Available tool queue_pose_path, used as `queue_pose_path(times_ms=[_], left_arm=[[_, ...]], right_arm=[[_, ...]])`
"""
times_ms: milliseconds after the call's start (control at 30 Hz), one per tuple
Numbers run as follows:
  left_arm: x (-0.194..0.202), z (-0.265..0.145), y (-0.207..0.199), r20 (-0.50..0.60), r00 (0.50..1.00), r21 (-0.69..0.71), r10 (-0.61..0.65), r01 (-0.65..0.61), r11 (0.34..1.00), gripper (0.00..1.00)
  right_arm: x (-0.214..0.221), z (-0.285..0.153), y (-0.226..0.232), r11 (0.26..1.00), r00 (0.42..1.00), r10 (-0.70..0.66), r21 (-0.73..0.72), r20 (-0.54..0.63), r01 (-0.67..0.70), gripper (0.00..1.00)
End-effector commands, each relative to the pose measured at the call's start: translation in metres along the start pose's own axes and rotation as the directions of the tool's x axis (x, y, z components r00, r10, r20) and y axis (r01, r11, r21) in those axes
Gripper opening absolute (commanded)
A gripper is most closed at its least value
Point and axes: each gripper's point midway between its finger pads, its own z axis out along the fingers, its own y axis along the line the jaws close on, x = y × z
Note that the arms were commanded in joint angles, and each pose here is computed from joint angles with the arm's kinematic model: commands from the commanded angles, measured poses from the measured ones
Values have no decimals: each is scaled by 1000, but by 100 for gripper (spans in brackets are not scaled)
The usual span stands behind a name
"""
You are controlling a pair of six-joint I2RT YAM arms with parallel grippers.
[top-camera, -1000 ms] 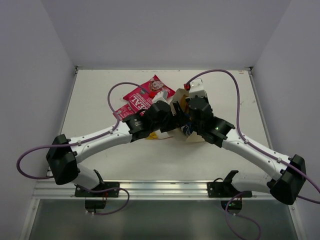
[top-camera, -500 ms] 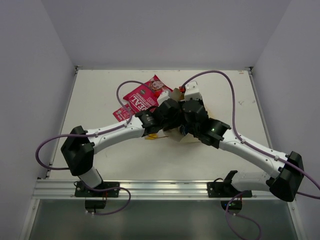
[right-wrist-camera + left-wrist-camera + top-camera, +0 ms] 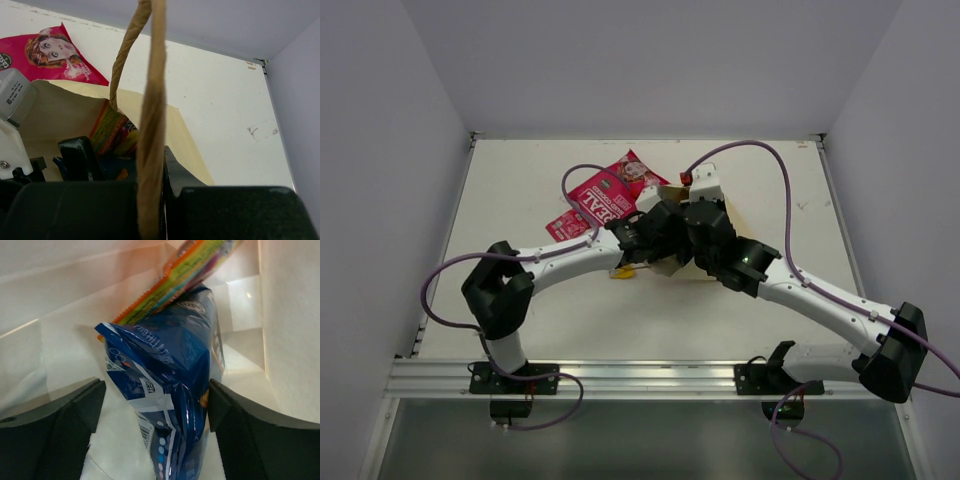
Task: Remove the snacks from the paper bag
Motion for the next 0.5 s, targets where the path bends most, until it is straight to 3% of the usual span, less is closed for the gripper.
queue_pose_path(times_ms=[0,67,167,200,300,400,467], left_arm=[[-14,6,-6,48,998,-8,-38,38,999,81],[-12,10,-6,38,999,-9,-36,36,999,71],[-9,12,-8,24,999,6,-31,31,1000,45],[-10,11,-8,25,999,8,-28,28,1000,32],[-14,9,-9,32,999,14,-15,14,1000,13],[-20,1,-10,41,999,21,-6,5,1000,1],[-26,-9,-15,53,999,39,9,-12,999,0]], right_arm=[[-20,-5,1,997,996,82,-16,36,-82,0],[-20,-5,-1,997,996,82,-10,36,-82,0],[-18,-5,-2,997,996,79,-5,36,-79,0],[-17,-5,-2,997,996,80,-5,35,-79,0],[-12,-5,-2,998,997,69,-1,26,-69,0],[-7,-3,-3,998,998,54,18,17,-54,0],[-3,-2,-4,999,999,42,28,11,-42,0]])
